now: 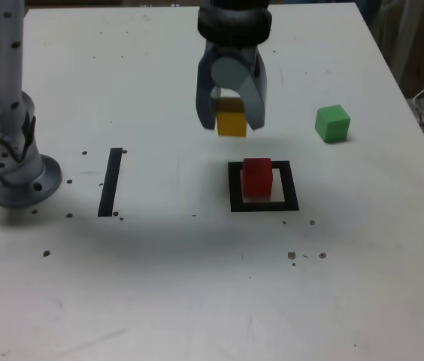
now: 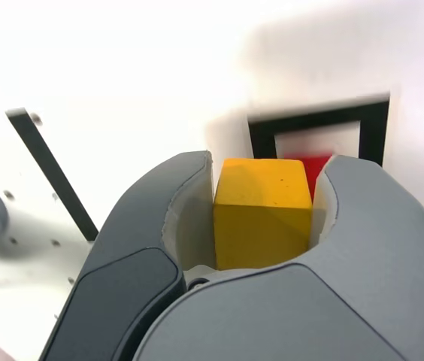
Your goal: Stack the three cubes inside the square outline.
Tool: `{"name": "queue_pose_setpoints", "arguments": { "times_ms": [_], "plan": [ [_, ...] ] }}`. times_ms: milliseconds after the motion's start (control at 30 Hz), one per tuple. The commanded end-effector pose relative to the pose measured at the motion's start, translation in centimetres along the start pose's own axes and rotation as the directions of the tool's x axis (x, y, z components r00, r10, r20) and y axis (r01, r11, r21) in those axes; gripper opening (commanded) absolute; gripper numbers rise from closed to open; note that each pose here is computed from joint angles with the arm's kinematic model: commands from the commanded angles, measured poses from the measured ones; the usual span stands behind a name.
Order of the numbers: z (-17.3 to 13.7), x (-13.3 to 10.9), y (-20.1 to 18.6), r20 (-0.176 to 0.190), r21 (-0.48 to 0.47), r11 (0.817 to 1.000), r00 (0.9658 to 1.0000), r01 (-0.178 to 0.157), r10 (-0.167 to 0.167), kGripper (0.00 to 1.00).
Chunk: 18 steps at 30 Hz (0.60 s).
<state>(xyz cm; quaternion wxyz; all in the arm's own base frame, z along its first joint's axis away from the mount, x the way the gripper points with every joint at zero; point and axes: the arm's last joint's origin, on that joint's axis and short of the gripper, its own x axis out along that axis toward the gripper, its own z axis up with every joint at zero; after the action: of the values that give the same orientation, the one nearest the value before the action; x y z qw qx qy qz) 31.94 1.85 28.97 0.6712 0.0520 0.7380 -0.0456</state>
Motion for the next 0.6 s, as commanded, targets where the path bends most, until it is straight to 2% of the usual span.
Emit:
{"name": "queue_pose_setpoints", "arguments": {
  "times_ms": [0, 200, 567],
  "plan": [
    [0.2, -0.4, -1.0, 0.012, -0.002, 1.0, 0.9999, -0.011, 0.011, 0.15],
    [1.2, -0.4, -3.2, 0.02, -0.01, 0.999, 0.9991, -0.036, 0.037, 0.17],
    [3.4, 1.5, -4.1, -0.002, -0.06, 0.997, 0.9989, -0.046, 0.046, 0.18]
  ]
}}
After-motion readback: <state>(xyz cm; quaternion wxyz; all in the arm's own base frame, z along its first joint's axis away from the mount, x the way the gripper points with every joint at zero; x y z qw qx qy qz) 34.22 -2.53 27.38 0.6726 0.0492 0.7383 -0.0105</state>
